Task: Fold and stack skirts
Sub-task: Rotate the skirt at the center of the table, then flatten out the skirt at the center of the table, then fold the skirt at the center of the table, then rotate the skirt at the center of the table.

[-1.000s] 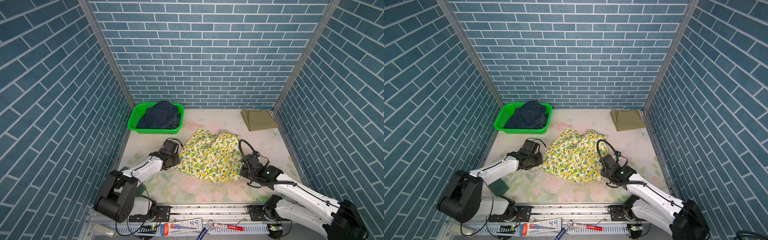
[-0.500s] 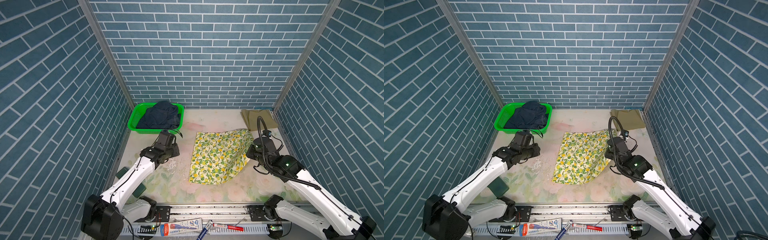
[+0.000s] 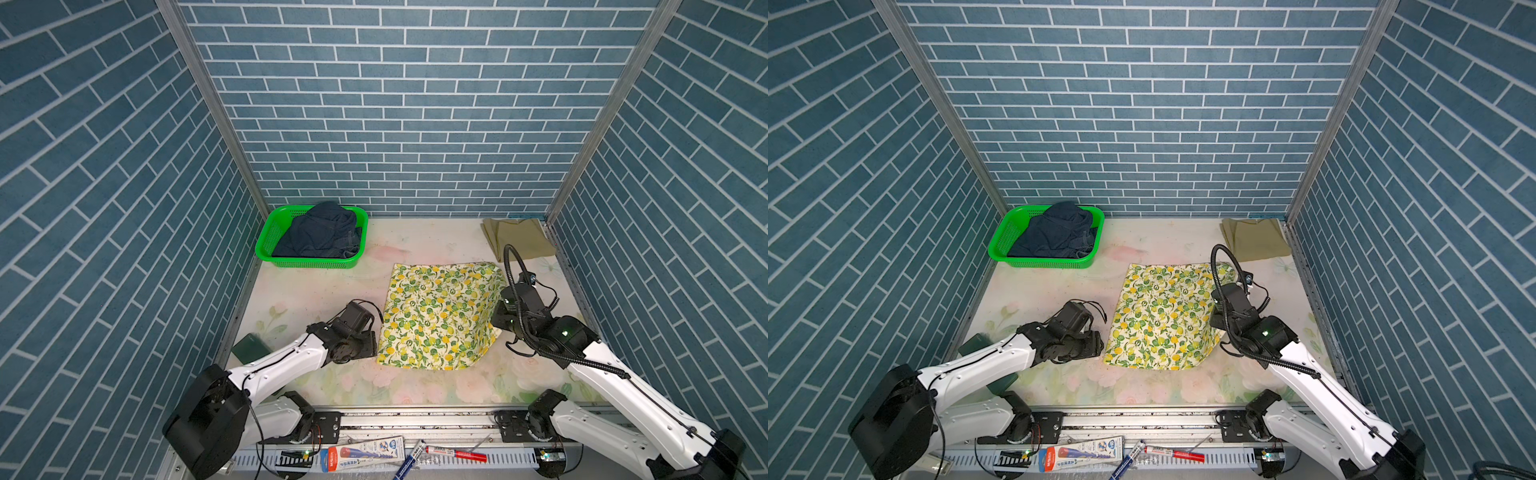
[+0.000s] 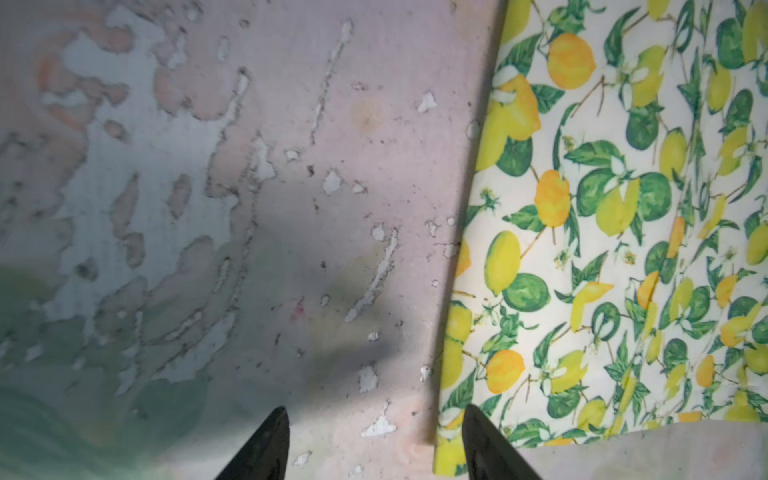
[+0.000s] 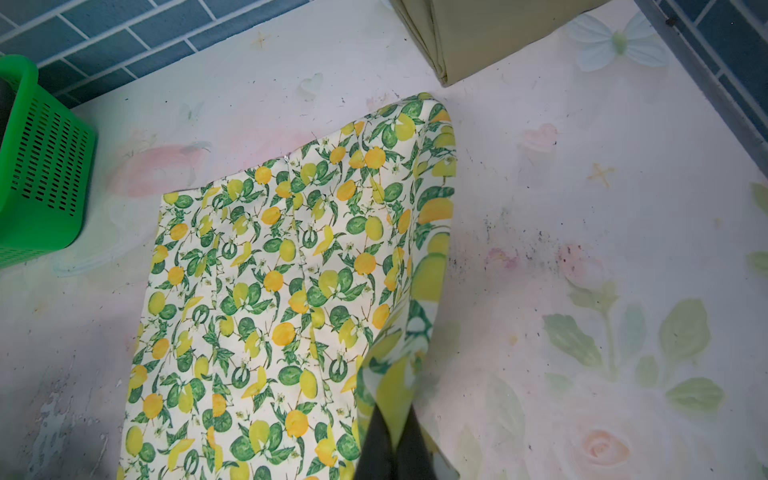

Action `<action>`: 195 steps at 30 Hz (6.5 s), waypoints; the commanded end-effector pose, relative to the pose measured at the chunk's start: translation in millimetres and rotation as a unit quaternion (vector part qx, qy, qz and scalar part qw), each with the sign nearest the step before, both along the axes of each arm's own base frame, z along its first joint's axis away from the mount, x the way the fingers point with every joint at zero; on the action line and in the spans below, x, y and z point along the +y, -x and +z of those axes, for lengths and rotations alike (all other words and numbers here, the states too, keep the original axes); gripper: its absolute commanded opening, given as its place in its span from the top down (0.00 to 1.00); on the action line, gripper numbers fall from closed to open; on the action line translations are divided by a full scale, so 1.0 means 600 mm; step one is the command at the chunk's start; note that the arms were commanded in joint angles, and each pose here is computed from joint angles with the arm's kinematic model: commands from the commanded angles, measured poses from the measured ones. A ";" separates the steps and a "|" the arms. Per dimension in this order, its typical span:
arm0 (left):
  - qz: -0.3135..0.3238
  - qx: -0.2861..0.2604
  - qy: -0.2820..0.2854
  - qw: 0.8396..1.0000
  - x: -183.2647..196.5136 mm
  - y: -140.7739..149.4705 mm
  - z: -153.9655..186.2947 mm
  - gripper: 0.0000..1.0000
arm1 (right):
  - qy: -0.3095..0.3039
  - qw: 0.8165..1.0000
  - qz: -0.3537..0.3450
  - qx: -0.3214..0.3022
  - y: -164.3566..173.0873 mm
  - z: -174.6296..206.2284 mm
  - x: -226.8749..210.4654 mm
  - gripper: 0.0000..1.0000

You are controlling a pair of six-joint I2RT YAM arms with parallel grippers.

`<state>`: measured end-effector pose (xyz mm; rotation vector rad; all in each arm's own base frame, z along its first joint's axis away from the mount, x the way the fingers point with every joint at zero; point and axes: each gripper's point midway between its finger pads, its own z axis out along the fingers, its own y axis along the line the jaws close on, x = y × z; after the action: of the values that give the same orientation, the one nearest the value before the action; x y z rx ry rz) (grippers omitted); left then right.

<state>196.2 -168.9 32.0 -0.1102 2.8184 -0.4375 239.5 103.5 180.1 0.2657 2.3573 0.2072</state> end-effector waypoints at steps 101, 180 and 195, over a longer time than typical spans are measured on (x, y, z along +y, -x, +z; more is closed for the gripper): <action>-0.034 -0.030 -0.110 0.993 0.005 -0.072 0.029 0.22 | -0.082 0.962 -0.111 0.236 0.034 -0.213 -0.132 0.30; 0.028 0.009 -0.036 0.999 0.057 -0.040 -0.044 1.00 | -0.182 0.951 0.238 0.073 -0.009 0.048 0.484 0.42; -0.028 0.005 -0.009 1.000 -0.064 -0.020 -0.055 1.00 | -0.144 0.986 0.075 0.026 -0.108 0.070 0.181 0.34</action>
<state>233.3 -177.7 15.9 -0.1082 2.7447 -0.3779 309.7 240.7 222.0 0.2456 2.3911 0.7090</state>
